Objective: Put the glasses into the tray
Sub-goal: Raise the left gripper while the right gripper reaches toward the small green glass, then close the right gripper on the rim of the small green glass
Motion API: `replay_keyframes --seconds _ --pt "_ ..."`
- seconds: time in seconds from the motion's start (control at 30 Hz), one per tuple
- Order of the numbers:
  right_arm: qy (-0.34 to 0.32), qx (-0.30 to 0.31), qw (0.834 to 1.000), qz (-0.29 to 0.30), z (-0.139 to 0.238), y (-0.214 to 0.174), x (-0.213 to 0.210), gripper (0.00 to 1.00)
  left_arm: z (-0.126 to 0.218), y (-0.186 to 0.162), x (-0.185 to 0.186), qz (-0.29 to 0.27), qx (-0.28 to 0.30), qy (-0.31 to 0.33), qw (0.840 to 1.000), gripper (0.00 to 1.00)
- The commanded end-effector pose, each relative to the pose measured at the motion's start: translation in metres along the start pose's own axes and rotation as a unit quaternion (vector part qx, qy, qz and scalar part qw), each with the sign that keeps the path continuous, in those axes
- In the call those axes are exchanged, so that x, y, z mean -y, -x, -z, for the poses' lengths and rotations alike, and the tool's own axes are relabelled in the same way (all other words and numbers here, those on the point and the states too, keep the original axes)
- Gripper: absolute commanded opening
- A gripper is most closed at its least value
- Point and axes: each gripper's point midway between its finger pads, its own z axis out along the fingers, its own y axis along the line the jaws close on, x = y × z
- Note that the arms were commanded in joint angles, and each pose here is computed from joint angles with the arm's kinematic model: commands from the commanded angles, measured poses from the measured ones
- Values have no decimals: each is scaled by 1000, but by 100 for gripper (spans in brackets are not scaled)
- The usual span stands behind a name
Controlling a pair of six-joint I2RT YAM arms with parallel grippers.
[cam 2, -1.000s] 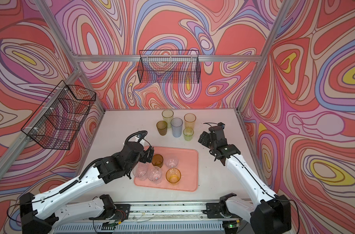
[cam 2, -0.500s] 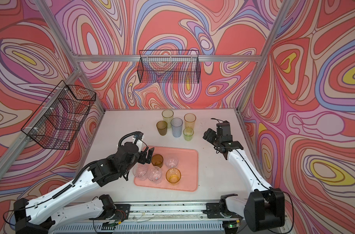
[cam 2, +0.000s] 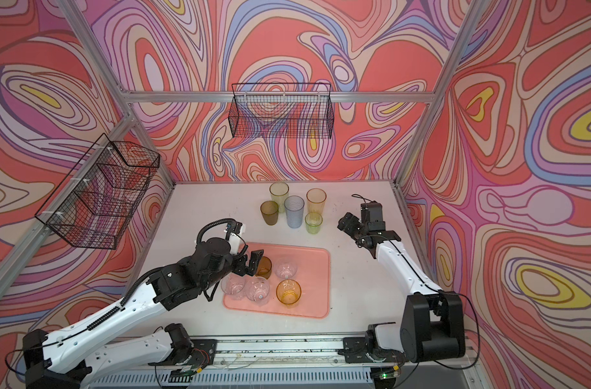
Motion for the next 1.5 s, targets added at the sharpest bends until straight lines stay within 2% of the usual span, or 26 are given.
replay_keyframes --seconds 0.0,0.7,1.47 --pt "38 1 999 -11 -6 7 -15 89 -1 6 14 19 4 -33 999 100" --pt "126 -66 989 -39 -49 -9 -42 78 -7 2 11 15 -8 -18 1000 100" --pt "145 -118 982 -20 -80 -38 -60 63 -8 -2 10 21 -18 -14 1000 100"
